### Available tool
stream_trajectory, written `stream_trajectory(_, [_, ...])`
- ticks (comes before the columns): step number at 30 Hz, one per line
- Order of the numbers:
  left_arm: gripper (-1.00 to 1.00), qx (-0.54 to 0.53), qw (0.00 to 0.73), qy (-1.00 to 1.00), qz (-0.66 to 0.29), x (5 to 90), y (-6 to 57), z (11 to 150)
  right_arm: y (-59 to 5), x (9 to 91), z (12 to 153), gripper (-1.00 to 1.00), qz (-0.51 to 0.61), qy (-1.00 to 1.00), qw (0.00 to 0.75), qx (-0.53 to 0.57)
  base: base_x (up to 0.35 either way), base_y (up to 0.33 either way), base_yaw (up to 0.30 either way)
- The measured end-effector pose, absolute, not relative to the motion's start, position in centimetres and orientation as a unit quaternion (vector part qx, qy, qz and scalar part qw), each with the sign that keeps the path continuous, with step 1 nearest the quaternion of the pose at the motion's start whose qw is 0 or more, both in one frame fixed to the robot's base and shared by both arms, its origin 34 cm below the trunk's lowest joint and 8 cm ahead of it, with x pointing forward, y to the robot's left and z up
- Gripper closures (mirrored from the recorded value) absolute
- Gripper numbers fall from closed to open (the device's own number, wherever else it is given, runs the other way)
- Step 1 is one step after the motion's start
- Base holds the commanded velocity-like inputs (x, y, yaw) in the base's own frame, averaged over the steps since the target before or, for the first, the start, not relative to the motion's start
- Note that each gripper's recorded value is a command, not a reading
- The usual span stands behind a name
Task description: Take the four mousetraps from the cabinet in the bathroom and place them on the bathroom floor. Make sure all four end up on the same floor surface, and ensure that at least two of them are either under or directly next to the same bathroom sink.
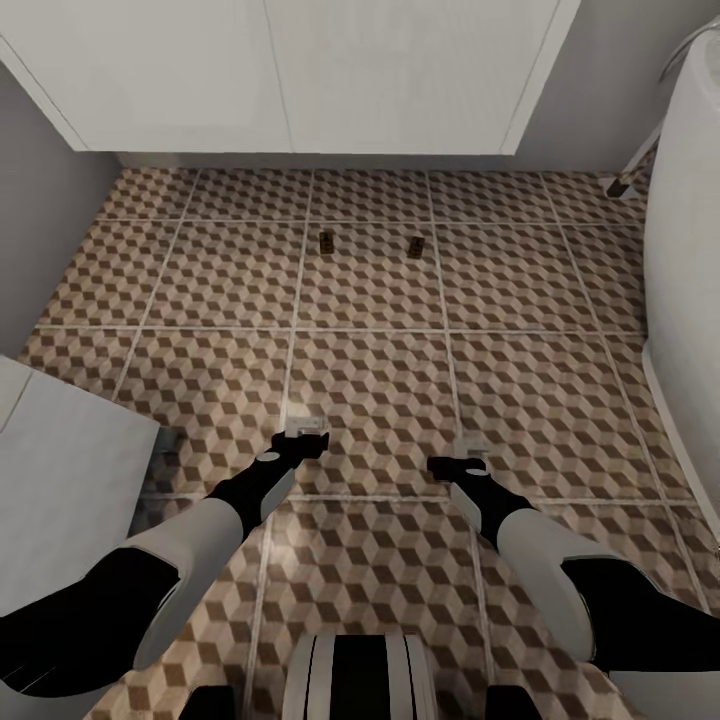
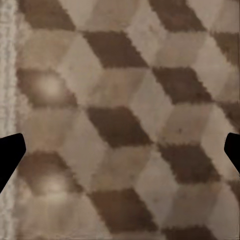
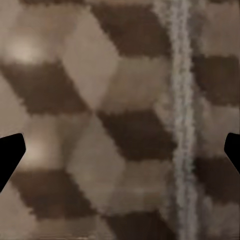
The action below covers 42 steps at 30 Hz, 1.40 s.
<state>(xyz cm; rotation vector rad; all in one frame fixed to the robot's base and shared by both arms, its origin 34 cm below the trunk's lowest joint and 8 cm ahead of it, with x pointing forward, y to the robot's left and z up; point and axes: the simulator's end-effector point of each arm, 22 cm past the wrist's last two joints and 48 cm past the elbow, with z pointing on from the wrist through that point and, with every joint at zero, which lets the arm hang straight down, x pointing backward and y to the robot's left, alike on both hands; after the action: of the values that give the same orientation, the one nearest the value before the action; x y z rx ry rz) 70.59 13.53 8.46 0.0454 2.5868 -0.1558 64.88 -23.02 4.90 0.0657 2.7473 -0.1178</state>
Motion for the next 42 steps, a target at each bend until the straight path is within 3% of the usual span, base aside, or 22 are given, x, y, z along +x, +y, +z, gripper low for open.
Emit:
stream_trajectory(20, [-1.0, 0.016, 0.264, 0.963, -0.055, 69.8, 13.7, 8.0, -22.9, 64.9, 4.9, -1.0, -0.039, 0.98, 0.194, 0.024, -0.023, 0.0, 0.0])
stream_trajectory(42, [-1.0, 0.02, 0.305, 0.951, -0.051, 73.2, 14.0, 13.8, -23.0, 68.6, 10.4, -1.0, -0.039, 0.97, 0.238, 0.025, 0.0, 0.0, 0.0])
